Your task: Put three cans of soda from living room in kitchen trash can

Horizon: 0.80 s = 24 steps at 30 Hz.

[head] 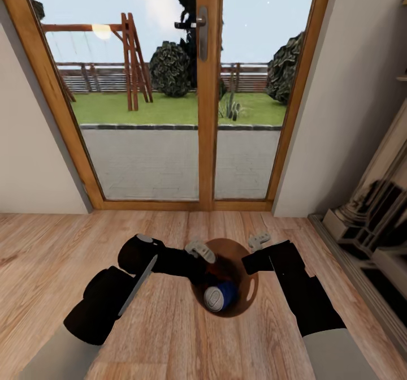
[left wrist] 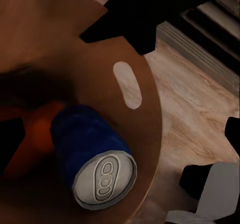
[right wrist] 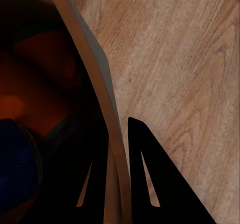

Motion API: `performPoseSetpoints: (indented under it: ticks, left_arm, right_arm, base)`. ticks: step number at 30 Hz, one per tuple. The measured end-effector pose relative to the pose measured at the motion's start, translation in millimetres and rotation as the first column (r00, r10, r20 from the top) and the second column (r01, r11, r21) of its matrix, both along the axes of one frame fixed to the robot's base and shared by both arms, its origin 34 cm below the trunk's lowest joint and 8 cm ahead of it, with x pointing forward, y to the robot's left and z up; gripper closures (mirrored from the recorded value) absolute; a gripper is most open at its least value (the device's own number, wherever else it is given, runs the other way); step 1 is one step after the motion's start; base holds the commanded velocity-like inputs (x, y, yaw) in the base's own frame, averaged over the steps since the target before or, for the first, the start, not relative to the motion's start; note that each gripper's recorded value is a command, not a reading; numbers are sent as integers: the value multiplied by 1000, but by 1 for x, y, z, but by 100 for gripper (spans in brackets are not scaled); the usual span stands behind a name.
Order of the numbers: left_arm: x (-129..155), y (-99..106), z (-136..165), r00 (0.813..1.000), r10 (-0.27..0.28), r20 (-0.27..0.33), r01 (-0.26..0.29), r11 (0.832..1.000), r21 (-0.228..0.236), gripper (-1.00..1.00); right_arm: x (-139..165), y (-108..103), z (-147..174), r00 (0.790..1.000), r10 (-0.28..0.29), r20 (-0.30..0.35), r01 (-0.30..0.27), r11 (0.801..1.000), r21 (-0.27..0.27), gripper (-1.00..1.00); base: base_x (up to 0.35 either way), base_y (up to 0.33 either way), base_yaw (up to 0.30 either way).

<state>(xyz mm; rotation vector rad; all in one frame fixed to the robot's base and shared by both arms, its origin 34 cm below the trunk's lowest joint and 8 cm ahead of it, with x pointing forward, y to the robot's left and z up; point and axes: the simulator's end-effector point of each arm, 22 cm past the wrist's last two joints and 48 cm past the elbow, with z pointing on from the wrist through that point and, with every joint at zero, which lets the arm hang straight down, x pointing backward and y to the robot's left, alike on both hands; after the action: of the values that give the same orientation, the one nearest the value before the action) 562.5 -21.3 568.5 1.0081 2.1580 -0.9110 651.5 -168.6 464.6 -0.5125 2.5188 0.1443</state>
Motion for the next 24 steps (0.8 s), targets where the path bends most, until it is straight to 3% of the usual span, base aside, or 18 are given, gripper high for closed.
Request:
performPoseSetpoints:
  ticks: [5,9,12,16,20,24]
  left_arm:
    - [-13,20,8,998,-62,-28,61,998,-36,-100]
    - [-1,59,29,999,-30,-37,26,995,-99,-100]
    - [14,105,45,999,33,-40,-39,988,-152,-100]
    - [35,165,61,991,134,20,-128,973,-192,-100]
    - [43,200,58,975,212,60,-196,959,-203,-100]
    - [52,224,32,952,281,124,-259,951,-166,-100]
  right_arm:
    - [0,0,0,1000,-2,-2,2,1000,5,100]
    - [0,-1,0,1000,-3,-1,3,1000,2,100]
    - [0,-2,0,1000,-5,-3,5,1000,6,100]
    - [0,-5,-1,1000,-9,-2,9,1000,2,100]
    - [0,-6,-1,1000,-12,-2,12,1000,3,100]
    - [1,-6,2,1000,-13,3,13,1000,10,100]
  base:
    - [0,0,0]
    - [0,0,0]
    - [0,0,0]
    - [0,0,0]
    - [0,0,0]
    - [0,0,0]
